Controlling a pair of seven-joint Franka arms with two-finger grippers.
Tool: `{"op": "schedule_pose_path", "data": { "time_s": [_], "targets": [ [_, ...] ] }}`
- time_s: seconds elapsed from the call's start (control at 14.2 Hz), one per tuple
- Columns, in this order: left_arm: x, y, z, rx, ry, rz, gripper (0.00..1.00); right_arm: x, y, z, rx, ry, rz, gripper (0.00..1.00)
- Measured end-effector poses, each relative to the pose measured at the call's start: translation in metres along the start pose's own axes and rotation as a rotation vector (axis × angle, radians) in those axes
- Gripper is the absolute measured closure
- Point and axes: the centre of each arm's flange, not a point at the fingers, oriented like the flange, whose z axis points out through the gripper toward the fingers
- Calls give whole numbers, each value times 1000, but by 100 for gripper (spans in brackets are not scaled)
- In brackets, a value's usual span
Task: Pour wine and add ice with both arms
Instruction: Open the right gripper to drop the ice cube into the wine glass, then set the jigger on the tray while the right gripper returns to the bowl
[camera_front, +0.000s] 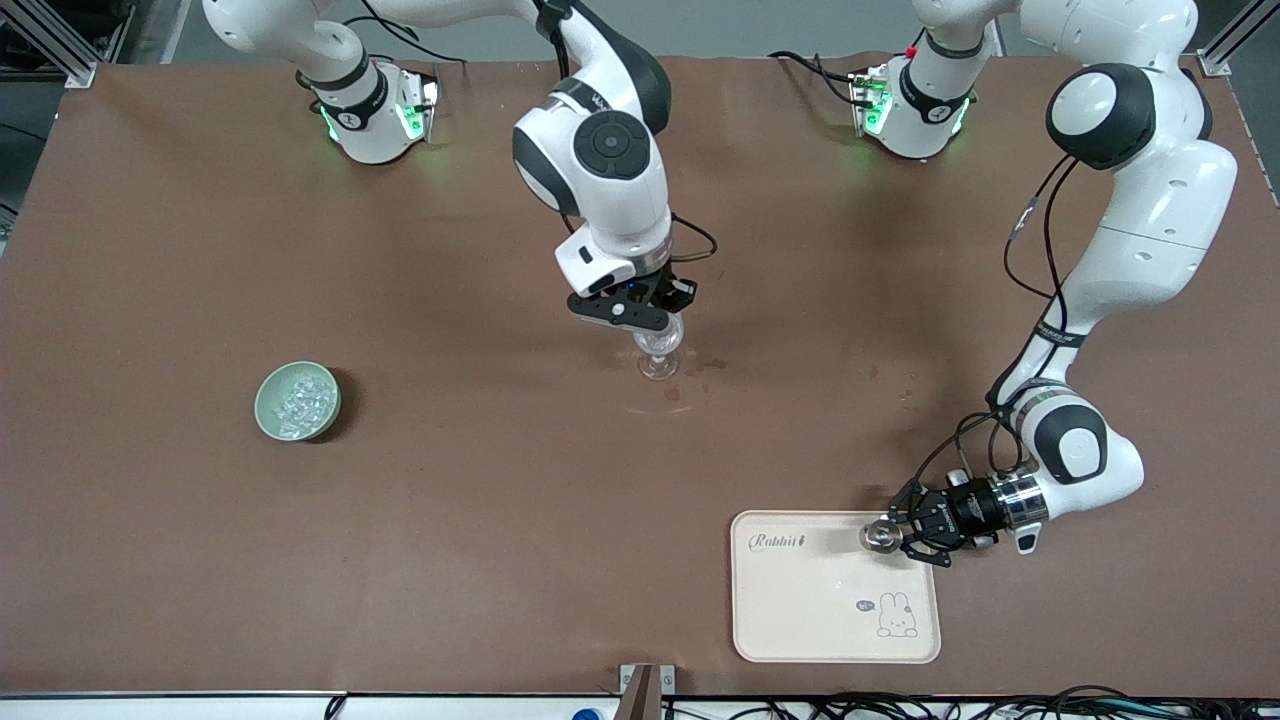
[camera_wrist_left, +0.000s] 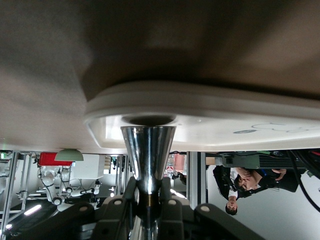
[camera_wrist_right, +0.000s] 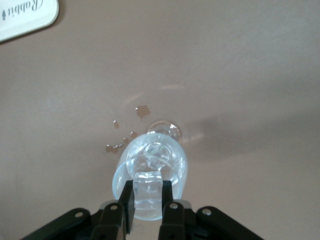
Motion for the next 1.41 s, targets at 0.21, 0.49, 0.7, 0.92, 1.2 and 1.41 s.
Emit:
{"op": "schedule_pose_path", "data": {
  "time_s": [0.21, 0.49, 0.7, 0.92, 1.2, 1.41],
  "targets": [
    [2, 0, 0, -8, -12, -5, 79, -5, -6, 9, 24, -5, 2, 75],
    [2, 0, 1, -8, -13, -2, 79, -4, -6, 10, 24, -4, 3, 68],
    [-1, -1, 4, -12, -29, -2, 79, -3, -6, 10, 24, -4, 3, 39],
    [-1, -2, 9, -32, -63, 7, 79, 4, -5, 3, 33, 8, 12, 11],
    [4, -3, 10, -33, -63, 11, 79, 48, 24, -42, 19, 35, 46, 2],
    [4, -4, 12, -30, -63, 18, 74, 112, 93, -99, -57, 69, 44, 1]
  ]
}}
